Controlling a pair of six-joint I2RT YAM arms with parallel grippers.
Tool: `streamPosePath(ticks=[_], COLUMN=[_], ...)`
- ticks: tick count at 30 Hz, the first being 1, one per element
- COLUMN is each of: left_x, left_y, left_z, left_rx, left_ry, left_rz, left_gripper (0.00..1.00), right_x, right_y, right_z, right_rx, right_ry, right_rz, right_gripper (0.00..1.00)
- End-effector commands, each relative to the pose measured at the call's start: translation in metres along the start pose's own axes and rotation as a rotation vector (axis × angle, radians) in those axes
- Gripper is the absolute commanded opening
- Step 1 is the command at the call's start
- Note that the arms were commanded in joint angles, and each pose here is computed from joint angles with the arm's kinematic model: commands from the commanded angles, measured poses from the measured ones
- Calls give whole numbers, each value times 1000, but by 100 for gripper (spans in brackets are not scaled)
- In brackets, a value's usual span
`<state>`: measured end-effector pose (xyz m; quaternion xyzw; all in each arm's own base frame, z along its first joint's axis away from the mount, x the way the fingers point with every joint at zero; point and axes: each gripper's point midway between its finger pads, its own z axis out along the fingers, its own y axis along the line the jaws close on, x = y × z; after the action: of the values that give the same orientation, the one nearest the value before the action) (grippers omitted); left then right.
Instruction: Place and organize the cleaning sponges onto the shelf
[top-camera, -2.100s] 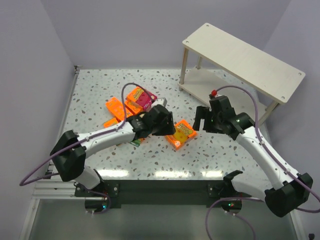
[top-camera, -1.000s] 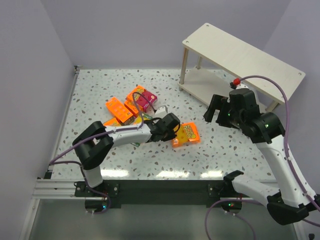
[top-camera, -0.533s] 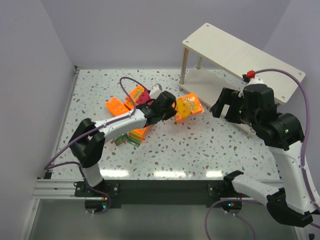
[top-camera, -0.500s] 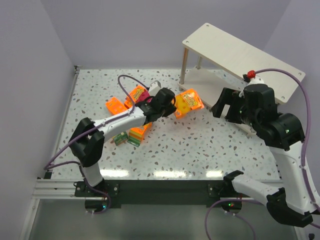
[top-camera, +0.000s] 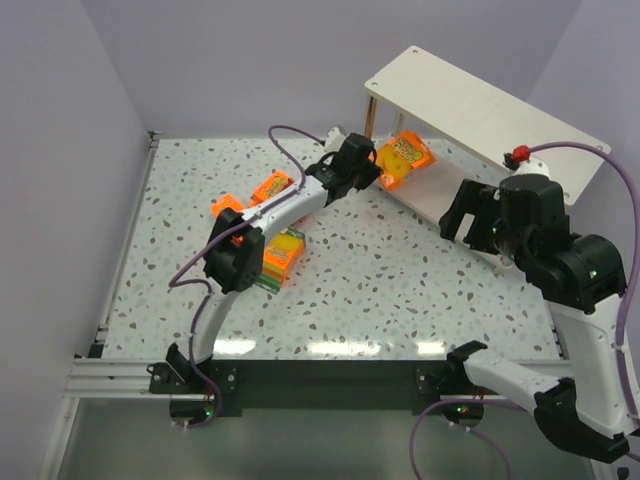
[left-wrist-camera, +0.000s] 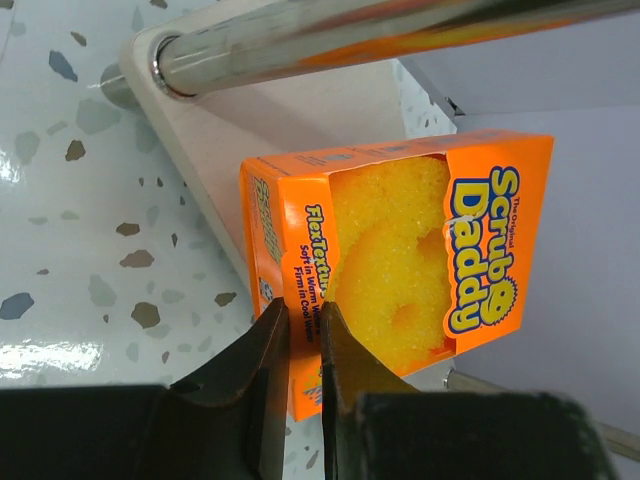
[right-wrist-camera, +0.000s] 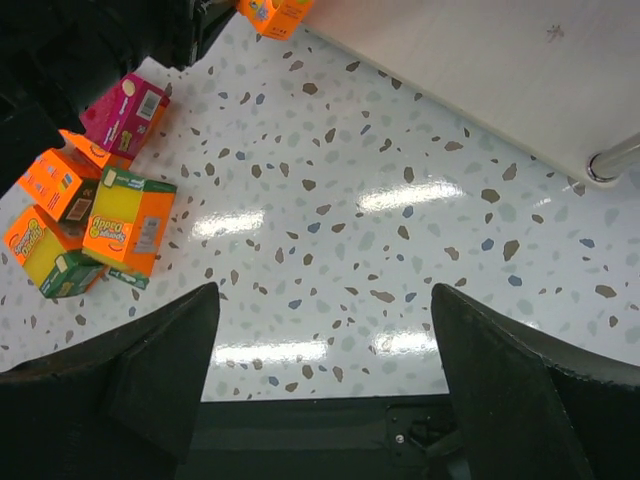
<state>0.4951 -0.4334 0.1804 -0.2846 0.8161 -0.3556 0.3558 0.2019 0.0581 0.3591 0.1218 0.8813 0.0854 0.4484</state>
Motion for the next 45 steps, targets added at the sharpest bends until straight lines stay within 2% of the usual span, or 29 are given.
streamPosePath(ticks=[1,7,9,12,24,35,39,45], left_x=[-2,-13,-18,-18,-22,-11,-9,-7], left_y=[-7,-4,-16,-8,2,6,1,-9], left_z=[-3,22,26,42,54,55,52,49], left_rx=[23,50,89,63,51,40,50,89], left_ry=[4,-44,-59,-69,-115,-77,-78,-72], left_rz=[-73,-156,-191,-212,-292,-311,-301,-310], left_gripper=[7,8,8,9,12,24,36,43], right_x=[-5,3,6,10,15,16,17,19], right_y=[-12,-16,-17,-20,-25,-21,-22,-21], right_z=[-8,-5,-5,-5,-5,-2,-2,-2], right_rx=[44,53,57,60,76,67,67,60], right_ry=[-41,-35,-33,-31,-24,-12,-12,-6], right_rz=[33,55,64,75,77,68,69,65], right_gripper=[90,89,89,89,89,90,90,90])
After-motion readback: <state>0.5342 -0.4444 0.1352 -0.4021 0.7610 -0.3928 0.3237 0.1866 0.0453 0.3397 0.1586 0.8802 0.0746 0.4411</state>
